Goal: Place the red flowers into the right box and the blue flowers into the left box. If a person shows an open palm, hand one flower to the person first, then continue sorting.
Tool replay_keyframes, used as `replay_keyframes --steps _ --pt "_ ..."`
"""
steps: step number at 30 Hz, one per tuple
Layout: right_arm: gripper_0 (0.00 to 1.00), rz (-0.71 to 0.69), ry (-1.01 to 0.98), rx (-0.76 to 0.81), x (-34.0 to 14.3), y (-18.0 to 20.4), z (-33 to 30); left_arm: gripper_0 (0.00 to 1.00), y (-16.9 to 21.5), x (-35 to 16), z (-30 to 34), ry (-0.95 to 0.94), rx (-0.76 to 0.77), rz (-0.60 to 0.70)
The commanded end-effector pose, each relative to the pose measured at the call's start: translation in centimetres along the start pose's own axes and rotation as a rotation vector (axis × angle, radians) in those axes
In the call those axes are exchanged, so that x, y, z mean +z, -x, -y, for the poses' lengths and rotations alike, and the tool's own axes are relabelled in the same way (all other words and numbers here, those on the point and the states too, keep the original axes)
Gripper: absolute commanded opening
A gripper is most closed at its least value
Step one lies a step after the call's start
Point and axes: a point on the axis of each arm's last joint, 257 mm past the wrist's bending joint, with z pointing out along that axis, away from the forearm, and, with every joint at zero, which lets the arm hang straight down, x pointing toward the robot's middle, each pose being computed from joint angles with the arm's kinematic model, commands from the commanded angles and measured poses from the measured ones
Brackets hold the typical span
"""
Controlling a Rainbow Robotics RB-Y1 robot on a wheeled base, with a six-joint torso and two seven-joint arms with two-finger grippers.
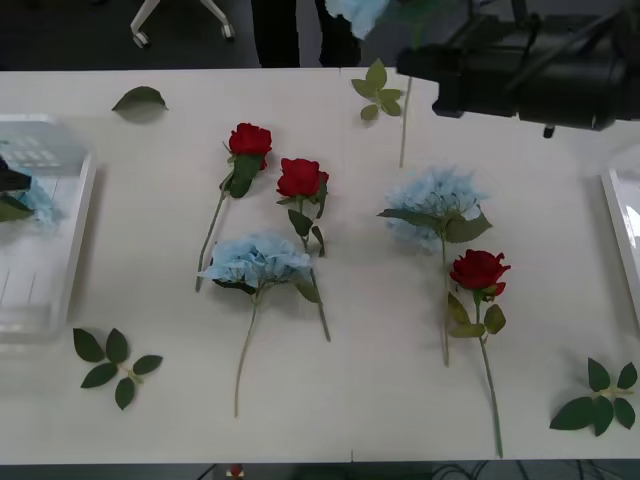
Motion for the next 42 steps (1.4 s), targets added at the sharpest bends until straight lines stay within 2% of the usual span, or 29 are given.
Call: replay_keyframes --steps 1,4,13,18,21,26,31,42 --pt "0.0 0.077 0.071 -0.154 1.9 4.4 -2.9 0.95 4.2 -3.6 3.4 -0.097 0.106 0.09" --pt "0.0 0.106 0.137 -0.215 3.6 5.8 -5.7 1.0 4.8 -5.2 8.5 -0.297 0.157 0.152" --pt "0.0 0.173 0.301 -0.21 6.7 7.9 -11.0 1.0 2.3 -9.7 19.2 -0.758 0.376 0.335" --pt "0.0 0.193 0.337 -0.203 7.7 8.9 -12.2 1.0 0.5 -11.4 23.1 -0.918 0.455 0.44" --pt "0.0 0.206 0.37 -0.198 8.1 9.7 -13.4 1.0 -0.4 -12.5 25.0 -0.991 0.488 0.552" --pt "0.0 0.207 0.456 -0.159 8.5 9.7 -16.3 1.0 -0.1 -14.5 27.4 -1.122 0.323 0.642" --pt "0.0 0.199 0.498 -0.148 8.7 9.3 -17.7 1.0 3.0 -15.5 29.3 -1.174 0.177 0.766" --pt "0.0 0.185 0.546 -0.14 9.2 8.6 -19.7 1.0 9.0 -17.7 32.3 -1.188 0.066 0.941"
